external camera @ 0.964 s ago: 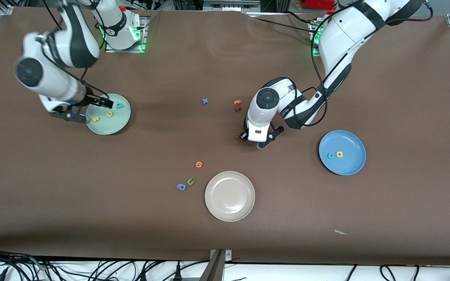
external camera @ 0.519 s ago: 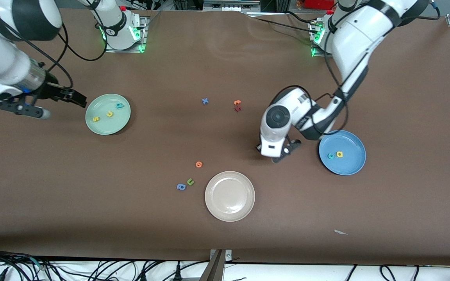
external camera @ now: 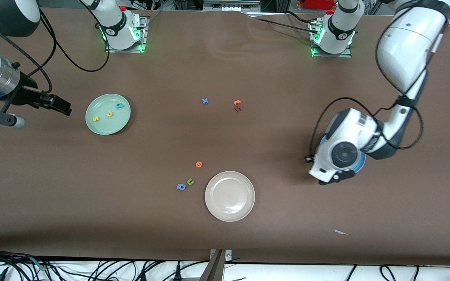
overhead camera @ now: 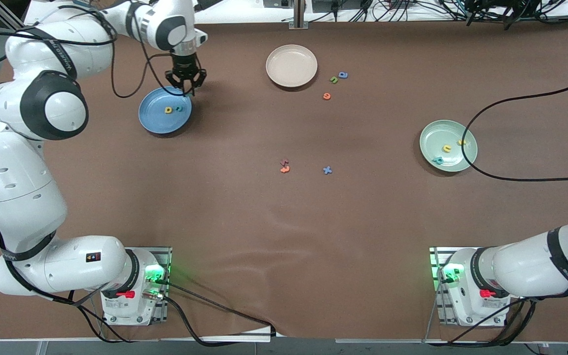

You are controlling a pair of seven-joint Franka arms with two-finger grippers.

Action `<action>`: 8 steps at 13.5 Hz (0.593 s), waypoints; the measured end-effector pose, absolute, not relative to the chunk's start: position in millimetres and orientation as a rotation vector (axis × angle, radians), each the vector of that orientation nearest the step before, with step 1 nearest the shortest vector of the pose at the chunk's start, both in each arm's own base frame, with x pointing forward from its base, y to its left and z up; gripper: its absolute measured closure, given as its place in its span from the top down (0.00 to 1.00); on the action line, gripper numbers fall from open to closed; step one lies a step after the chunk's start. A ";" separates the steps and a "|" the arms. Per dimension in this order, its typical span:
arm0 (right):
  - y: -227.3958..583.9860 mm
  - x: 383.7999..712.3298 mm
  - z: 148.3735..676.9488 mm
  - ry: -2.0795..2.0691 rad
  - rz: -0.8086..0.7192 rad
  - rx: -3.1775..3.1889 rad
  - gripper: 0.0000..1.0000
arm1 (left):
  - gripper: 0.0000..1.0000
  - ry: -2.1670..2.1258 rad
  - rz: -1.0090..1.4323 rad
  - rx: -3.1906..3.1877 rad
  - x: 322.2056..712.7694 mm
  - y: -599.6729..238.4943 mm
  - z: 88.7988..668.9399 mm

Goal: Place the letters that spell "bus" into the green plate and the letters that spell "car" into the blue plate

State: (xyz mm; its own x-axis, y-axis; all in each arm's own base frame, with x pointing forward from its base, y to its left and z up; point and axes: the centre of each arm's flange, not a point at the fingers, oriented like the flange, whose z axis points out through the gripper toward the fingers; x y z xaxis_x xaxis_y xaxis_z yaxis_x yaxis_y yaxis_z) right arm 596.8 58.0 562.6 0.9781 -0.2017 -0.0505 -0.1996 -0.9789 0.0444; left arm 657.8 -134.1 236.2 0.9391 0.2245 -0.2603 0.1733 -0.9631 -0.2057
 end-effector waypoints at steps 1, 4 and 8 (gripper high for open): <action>57.4 601.5 558.9 -0.304 -0.090 3.084 0.99 | 0.30 -0.224 0.453 -2.922 659.9 -113.9 232.9; 40.9 606.8 554.0 -0.307 -0.104 3.088 0.99 | 0.41 -0.040 0.504 -2.924 662.9 -76.0 222.8; 41.3 606.8 555.3 -0.274 -0.099 3.073 1.00 | 0.80 0.001 0.483 -2.930 668.1 -66.5 233.3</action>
